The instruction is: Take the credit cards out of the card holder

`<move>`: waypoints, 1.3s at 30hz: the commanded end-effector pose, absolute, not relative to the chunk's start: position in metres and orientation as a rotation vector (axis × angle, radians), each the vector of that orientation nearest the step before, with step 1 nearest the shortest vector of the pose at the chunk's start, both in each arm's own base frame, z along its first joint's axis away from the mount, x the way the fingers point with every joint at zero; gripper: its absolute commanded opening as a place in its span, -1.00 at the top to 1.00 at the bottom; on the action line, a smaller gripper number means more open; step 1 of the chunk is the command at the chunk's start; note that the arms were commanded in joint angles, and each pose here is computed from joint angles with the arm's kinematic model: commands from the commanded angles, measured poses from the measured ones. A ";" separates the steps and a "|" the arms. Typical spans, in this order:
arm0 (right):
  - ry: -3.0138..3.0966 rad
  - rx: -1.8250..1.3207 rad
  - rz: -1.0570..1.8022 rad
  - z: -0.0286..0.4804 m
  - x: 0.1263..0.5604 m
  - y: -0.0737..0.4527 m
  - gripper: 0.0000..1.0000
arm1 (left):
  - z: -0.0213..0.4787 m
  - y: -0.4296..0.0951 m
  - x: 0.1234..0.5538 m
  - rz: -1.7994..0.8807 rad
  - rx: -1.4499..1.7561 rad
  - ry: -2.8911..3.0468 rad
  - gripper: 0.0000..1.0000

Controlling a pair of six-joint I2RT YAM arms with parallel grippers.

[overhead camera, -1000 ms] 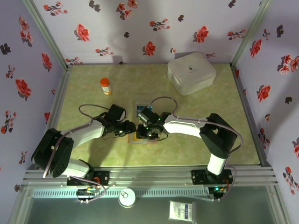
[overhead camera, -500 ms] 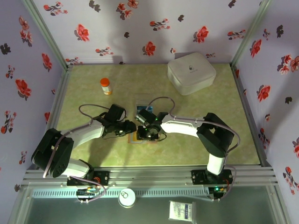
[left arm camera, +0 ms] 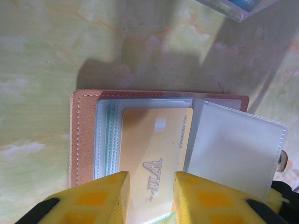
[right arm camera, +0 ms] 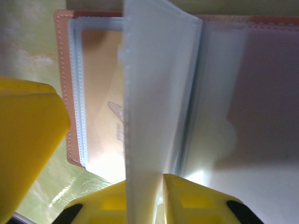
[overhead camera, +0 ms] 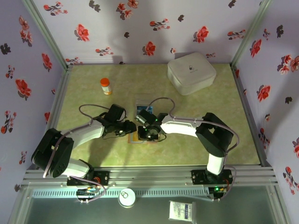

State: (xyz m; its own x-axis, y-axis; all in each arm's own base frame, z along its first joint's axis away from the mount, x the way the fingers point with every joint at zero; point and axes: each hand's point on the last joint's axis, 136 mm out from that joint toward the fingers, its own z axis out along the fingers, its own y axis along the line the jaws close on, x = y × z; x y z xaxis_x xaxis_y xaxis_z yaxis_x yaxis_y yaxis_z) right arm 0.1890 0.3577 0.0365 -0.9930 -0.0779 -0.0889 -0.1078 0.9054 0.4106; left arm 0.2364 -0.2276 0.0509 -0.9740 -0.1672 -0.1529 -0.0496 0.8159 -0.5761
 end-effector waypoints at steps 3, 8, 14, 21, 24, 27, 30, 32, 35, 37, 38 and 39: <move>2.994 -0.125 0.663 0.031 0.186 0.357 0.81 | 0.049 -0.226 0.234 -0.895 -0.179 2.809 0.41; 2.994 -0.120 0.661 0.030 0.184 0.355 0.91 | 0.049 -0.226 0.235 -0.896 -0.181 2.809 0.41; 2.970 -0.114 0.650 0.039 0.187 0.348 0.77 | 0.050 -0.227 0.236 -0.900 -0.187 2.807 0.41; 2.949 -0.101 0.593 0.047 0.188 0.331 0.53 | 0.051 -0.227 0.237 -0.897 -0.188 2.803 0.39; 2.950 -0.088 0.566 0.046 0.188 0.321 0.50 | 0.051 -0.227 0.237 -0.894 -0.184 2.808 0.39; 2.954 -0.070 0.529 0.043 0.190 0.310 0.49 | 0.051 -0.226 0.236 -0.889 -0.186 2.809 0.38; 2.962 -0.069 0.465 0.038 0.189 0.297 0.49 | 0.051 -0.226 0.236 -0.880 -0.180 2.813 0.38; 2.969 -0.066 0.407 0.035 0.190 0.287 0.48 | 0.050 -0.225 0.236 -0.869 -0.180 2.816 0.38; 2.971 -0.074 0.347 0.035 0.189 0.277 0.47 | 0.051 -0.224 0.237 -0.851 -0.168 2.824 0.38; 2.971 -0.074 0.326 0.037 0.189 0.272 0.46 | 0.049 -0.221 0.237 -0.829 -0.164 2.827 0.38; 2.969 -0.074 0.326 0.039 0.189 0.271 0.45 | 0.049 -0.220 0.237 -0.819 -0.160 2.830 0.38; 2.964 -0.077 0.329 0.042 0.189 0.272 0.45 | 0.049 -0.220 0.236 -0.811 -0.157 2.835 0.38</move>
